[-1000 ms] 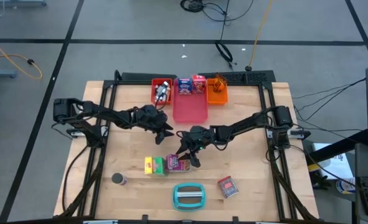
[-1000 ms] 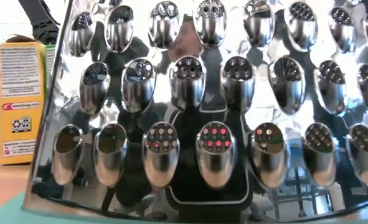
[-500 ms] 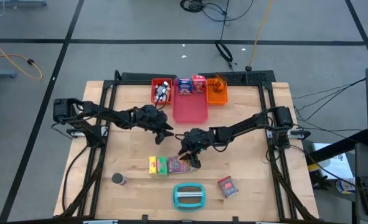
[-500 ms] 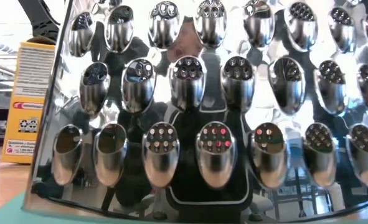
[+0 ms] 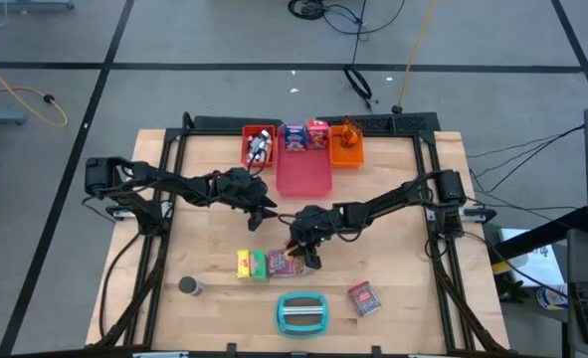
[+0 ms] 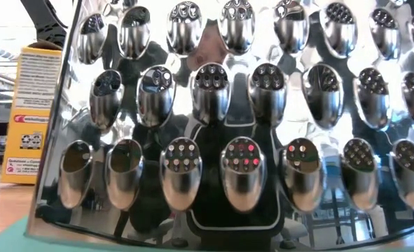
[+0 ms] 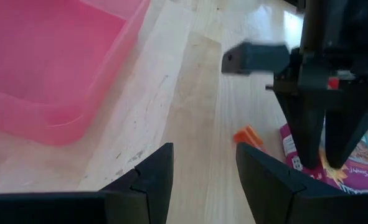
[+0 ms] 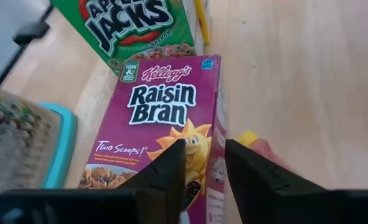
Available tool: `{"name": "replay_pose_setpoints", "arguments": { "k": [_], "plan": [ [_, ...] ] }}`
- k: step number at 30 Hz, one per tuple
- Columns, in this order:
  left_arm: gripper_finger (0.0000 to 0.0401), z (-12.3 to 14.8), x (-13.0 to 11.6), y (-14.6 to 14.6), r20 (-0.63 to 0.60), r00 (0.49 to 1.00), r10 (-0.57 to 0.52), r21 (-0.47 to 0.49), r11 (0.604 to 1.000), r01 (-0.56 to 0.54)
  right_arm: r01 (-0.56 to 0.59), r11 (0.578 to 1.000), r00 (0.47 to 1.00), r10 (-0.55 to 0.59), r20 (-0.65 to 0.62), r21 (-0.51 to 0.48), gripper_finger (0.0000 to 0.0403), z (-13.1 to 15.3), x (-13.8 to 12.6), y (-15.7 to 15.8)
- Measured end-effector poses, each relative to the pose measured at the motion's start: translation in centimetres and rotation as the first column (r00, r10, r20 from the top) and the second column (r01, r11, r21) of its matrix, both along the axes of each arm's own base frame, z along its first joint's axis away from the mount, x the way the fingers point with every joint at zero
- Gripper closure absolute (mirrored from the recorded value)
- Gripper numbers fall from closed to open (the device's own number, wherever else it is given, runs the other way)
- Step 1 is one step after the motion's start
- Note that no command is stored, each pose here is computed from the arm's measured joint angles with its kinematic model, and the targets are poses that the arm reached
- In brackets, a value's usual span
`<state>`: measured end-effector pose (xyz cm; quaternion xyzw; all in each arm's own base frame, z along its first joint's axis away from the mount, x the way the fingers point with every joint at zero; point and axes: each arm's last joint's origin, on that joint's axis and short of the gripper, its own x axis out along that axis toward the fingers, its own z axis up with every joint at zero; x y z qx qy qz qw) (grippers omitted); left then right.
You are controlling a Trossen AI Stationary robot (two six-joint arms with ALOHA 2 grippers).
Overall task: Pick & Place Kitchen Items
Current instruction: Put the purple cereal box into the pink bin
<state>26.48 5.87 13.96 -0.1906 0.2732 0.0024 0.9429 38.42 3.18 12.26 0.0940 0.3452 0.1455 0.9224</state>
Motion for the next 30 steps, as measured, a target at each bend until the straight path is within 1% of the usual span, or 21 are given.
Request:
{"name": "replay_pose_setpoints", "arguments": {
  "k": [5,8,10,15,19,22,24,26,30],
  "plan": [
    [0.0226,0.0,0.0,0.0,0.000,1.000,-0.003,0.004,1.000,0.003,-0.006,0.998,0.999,0.009,-0.045,0.063,0.0326,-1.3,0.1,0.1],
    [0.0226,0.0,0.0,0.0,0.002,1.000,-0.002,0.005,1.000,0.002,-0.007,0.998,0.999,0.010,-0.052,0.065,0.0364,-1.5,0.1,0.0],
    [0.0226,0.0,0.0,0.0,0.002,1.000,-0.002,0.005,1.000,0.002,-0.017,0.999,0.999,0.019,-0.042,0.048,0.0389,-1.3,0.1,0.0],
    [0.0226,0.0,0.0,0.0,0.003,1.000,-0.003,0.007,1.000,0.003,-0.007,1.000,1.000,0.008,-0.026,0.015,0.0397,-0.6,-0.1,-0.2],
    [0.0226,0.0,0.0,0.0,0.004,1.000,-0.008,0.015,1.000,0.008,0.027,0.998,0.999,-0.028,-0.025,-0.051,0.0400,1.1,-0.6,-0.6],
    [0.0226,0.0,0.0,0.0,0.005,1.000,-0.008,0.015,1.000,0.008,0.090,0.988,0.995,-0.093,-0.022,-0.129,0.0401,2.8,-1.3,-1.3],
    [0.0226,0.0,0.0,0.0,0.005,1.000,-0.008,0.016,1.000,0.008,0.150,0.973,0.989,-0.149,0.018,-0.175,0.0401,4.3,-1.6,-1.8],
    [0.0226,0.0,0.0,0.0,0.006,1.000,-0.009,0.016,1.000,0.009,0.195,0.960,0.981,-0.187,0.058,-0.200,0.0402,5.8,-2.0,-2.3],
    [0.0226,0.1,0.1,0.1,0.016,1.000,-0.008,0.026,1.000,0.008,0.232,0.941,0.971,-0.210,0.115,-0.247,0.0402,8.1,-2.9,-3.0]
  ]
}}
